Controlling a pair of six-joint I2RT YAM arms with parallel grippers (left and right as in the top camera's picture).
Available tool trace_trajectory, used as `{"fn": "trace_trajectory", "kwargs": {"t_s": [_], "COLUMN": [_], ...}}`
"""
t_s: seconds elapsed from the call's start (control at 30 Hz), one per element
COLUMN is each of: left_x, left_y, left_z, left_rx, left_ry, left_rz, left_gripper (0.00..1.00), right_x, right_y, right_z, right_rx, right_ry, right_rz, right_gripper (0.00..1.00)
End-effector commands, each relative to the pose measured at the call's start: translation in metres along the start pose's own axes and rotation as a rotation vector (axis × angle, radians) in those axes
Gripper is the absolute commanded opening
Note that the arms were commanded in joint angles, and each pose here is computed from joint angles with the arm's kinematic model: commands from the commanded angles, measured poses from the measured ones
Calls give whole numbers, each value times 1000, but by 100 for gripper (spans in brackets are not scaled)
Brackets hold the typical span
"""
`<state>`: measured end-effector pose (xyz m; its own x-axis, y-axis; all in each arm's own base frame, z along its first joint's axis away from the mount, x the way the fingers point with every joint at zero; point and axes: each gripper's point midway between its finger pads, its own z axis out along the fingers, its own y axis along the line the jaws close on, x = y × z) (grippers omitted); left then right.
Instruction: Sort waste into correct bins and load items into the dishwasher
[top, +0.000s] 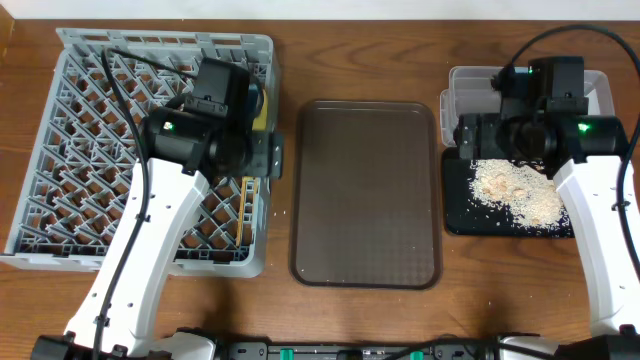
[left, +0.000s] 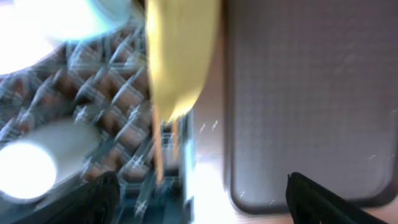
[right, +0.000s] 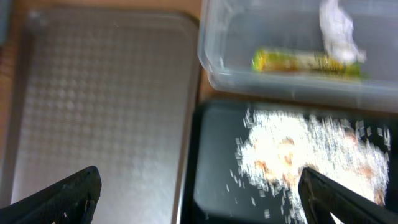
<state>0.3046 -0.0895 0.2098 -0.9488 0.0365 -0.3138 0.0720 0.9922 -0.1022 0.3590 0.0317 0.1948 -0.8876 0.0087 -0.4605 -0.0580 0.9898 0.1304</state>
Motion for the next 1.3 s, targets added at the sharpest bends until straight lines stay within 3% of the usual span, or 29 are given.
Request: {"fn": "trace_trajectory", "kwargs": {"t_s": [0.0, 0.2, 0.47, 0.6, 0.83, 1.07, 1.27], "left_x": [17, 31, 66, 90, 102, 102, 102], "left_y": [15, 18, 25, 29, 31, 31, 31], "left_z": [-5, -24, -51, -65, -89, -90, -90], "left_rx": [-76, -48, 24, 47, 71, 72, 72], "left_ry": [45, -80, -424, -529, -641, -645, -645], "left_rz": [1, 1, 18, 17, 18, 17, 17], "left_gripper": [86, 87, 87, 88, 88, 88, 88], "right_x": [7, 22, 56, 79, 128, 171, 171], "right_y": [-17, -16, -9, -10, -9, -11, -12], "right_z": [-9, -24, -64, -80, -87, -77, -77], "right_rx": [52, 52, 43, 60, 62, 67, 77], "right_ry": [24, -35, -344, -423, -333, -155, -157], "right_rz": [30, 41, -1, -7, 3, 23, 20], "right_gripper": [99, 99, 99, 99, 99, 99, 99]}}
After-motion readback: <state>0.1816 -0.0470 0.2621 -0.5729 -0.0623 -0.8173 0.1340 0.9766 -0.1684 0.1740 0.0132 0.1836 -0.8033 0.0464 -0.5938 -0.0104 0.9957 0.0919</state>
